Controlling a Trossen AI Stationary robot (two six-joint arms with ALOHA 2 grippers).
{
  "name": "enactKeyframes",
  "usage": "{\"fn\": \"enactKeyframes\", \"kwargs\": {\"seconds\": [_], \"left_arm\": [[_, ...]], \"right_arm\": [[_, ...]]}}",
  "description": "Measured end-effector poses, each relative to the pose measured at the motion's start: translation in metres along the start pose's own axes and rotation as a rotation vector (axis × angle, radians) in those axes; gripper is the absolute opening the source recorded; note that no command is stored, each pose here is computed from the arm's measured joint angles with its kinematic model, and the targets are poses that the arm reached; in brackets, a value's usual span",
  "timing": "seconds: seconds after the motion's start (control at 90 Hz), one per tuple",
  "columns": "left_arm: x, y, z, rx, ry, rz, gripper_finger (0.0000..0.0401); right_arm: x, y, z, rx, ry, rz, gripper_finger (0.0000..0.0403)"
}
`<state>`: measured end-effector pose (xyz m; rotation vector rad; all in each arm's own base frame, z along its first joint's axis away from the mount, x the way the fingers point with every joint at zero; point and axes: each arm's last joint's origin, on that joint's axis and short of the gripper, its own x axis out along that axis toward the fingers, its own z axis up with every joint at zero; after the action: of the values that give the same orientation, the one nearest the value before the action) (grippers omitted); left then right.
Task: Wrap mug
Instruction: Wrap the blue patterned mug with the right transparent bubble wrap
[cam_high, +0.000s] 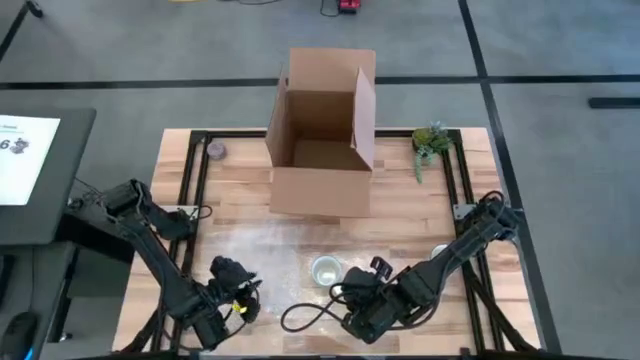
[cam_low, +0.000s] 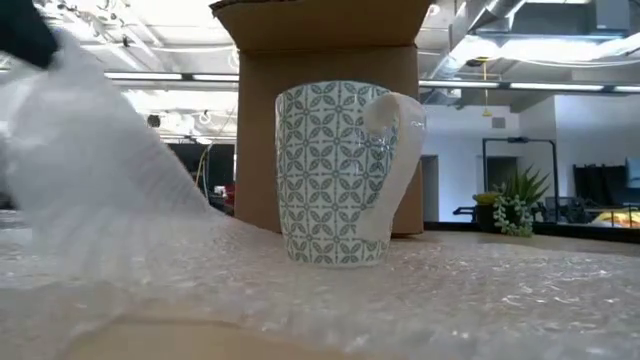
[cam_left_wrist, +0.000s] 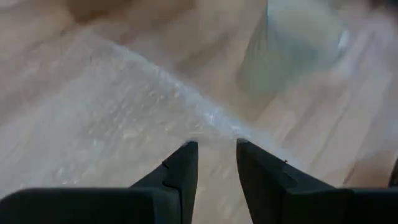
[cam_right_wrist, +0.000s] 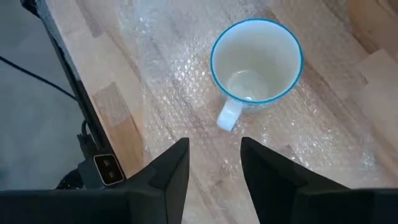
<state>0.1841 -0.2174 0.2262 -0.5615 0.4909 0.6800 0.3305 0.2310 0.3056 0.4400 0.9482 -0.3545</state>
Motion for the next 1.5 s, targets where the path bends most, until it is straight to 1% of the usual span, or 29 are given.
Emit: {"fn": "enactKeyframes", "kwargs": {"seconds": [0.111, 0.3, 0.378, 0.422, 0.467, 0.611, 0.656, 0.689, 0.767, 0.822, 0.867, 0.978, 1.044, 1.2, 1.322, 1.4, 1.5], "left_arm": [[0.004, -0.001, 0.005, -0.14, -0.079, -0.017, 0.0091], [0.013, -0.008, 0.01, -0.278, -0.081, -0.033, 0.0097], [0.013, -0.009, 0.009, -0.292, -0.052, -0.023, 0.0106], [0.013, -0.008, 0.008, -0.276, -0.01, -0.005, 0.0113], [0.013, -0.007, 0.007, -0.236, 0.058, 0.019, 0.0122], [0.01, -0.002, -0.001, -0.033, 0.348, 0.117, 0.0151], [0.01, 0.002, -0.001, 0.009, 0.396, 0.162, 0.0157], [0.01, 0.006, -0.001, 0.031, 0.403, 0.196, 0.0159], [0.009, 0.014, 0.003, 0.051, 0.358, 0.268, 0.0161], [0.009, 0.019, 0.007, 0.067, 0.295, 0.31, 0.0161], [0.009, 0.022, 0.011, 0.079, 0.234, 0.323, 0.0161], [0.012, 0.021, 0.017, 0.086, 0.088, 0.275, 0.0162], [0.015, 0.018, 0.019, 0.07, 0.036, 0.236, 0.0162], [0.023, 0.007, 0.021, -0.055, -0.028, 0.145, 0.0162], [0.024, 0.001, 0.021, -0.222, -0.077, 0.081, 0.0163], [0.024, -0.004, 0.02, -0.307, -0.075, 0.047, 0.0168], [0.022, -0.007, 0.022, -0.373, -0.06, 0.012, 0.0183]], "right_arm": [[0.0, 0.001, 0.0, 0.005, -0.005, 0.01, 0.0133], [0.0, 0.001, 0.0, 0.004, -0.005, 0.012, 0.0133], [0.0, 0.002, 0.0, 0.003, -0.005, 0.013, 0.0133], [-0.001, 0.002, -0.001, 0.001, -0.004, 0.014, 0.0133], [-0.001, 0.002, -0.001, -0.004, -0.004, 0.015, 0.0133], [-0.001, 0.003, -0.002, -0.033, -0.003, 0.017, 0.0133], [-0.001, 0.003, -0.002, -0.046, -0.003, 0.018, 0.0133], [-0.001, 0.003, -0.002, -0.05, -0.003, 0.019, 0.0133], [-0.001, 0.003, -0.002, -0.052, -0.003, 0.018, 0.0133], [-0.001, 0.002, -0.002, -0.059, -0.004, 0.017, 0.0133], [-0.001, 0.003, -0.002, -0.069, -0.004, 0.018, 0.0133], [-0.001, 0.003, -0.001, -0.075, -0.005, 0.019, 0.0133], [-0.001, 0.003, -0.001, -0.075, -0.005, 0.018, 0.0133], [-0.001, 0.003, -0.002, -0.076, -0.005, 0.019, 0.0133], [-0.001, 0.003, -0.002, -0.077, -0.004, 0.02, 0.0133], [-0.001, 0.003, -0.002, -0.077, -0.004, 0.02, 0.0133], [-0.001, 0.003, -0.002, -0.077, -0.004, 0.02, 0.0133]]}}
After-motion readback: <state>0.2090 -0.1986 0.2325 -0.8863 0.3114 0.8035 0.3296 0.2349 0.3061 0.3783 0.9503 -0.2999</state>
